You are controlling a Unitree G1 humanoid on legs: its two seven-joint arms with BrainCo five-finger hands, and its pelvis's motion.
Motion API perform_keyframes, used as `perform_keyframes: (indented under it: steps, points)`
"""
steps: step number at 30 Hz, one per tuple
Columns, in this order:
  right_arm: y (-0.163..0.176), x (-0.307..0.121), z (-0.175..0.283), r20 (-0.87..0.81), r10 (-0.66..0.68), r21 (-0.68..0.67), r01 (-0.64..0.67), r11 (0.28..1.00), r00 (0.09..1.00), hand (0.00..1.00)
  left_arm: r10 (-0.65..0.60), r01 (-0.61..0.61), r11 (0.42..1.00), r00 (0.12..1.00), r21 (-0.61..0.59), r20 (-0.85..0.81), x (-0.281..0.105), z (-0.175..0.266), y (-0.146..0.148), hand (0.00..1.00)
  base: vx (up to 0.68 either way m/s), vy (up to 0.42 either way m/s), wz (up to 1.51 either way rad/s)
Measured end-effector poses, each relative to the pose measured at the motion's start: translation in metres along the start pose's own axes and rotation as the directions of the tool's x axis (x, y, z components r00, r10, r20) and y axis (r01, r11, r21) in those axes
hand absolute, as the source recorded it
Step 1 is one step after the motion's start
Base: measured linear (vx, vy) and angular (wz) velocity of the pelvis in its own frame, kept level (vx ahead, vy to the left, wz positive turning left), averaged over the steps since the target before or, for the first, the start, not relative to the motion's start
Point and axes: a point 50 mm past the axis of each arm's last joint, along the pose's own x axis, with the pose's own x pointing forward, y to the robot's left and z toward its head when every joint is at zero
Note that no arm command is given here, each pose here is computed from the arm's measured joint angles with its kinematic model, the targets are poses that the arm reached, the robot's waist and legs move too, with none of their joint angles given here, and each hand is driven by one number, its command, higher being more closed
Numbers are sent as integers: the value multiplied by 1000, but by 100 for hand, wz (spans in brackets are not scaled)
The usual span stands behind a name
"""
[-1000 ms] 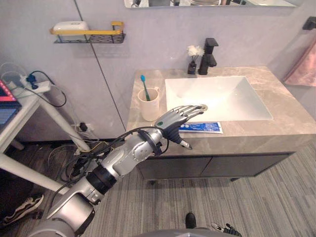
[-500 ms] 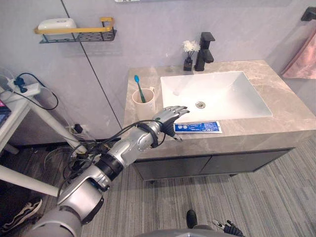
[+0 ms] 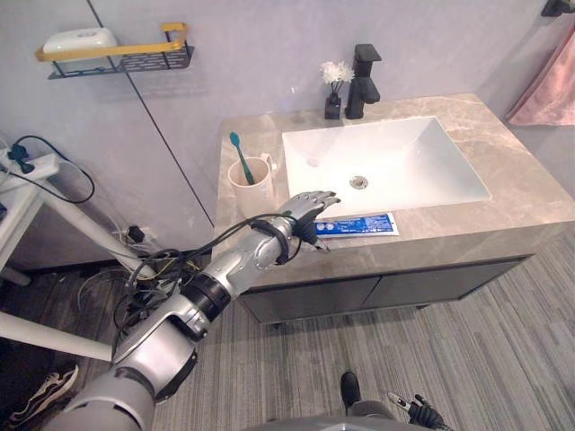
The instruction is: Organize washtable
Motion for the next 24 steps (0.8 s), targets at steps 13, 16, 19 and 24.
perform_keyframes:
  steps: [13, 16, 19, 24]
  points:
    - [-1, 0, 0, 0, -9, 21, 9, 1000, 1000, 0, -2, 3, 1000, 1000, -15, 7, 8, 5, 2, 100, 2, 1, -1]
    - [-2, 0, 0, 3, -13, 29, 13, 999, 1000, 0, 11, -11, 1000, 1000, -11, 8, 9, 6, 5, 100, 0, 0, 0]
    - [-4, 0, 0, 3, -18, 30, 18, 999, 1000, 0, 15, -15, 1000, 1000, -24, 12, 10, 7, 6, 100, 0, 0, 0]
    - [-4, 0, 0, 3, -19, 30, 19, 999, 1000, 0, 15, -15, 999, 1000, -28, 11, 10, 7, 6, 100, 0, 0, 0]
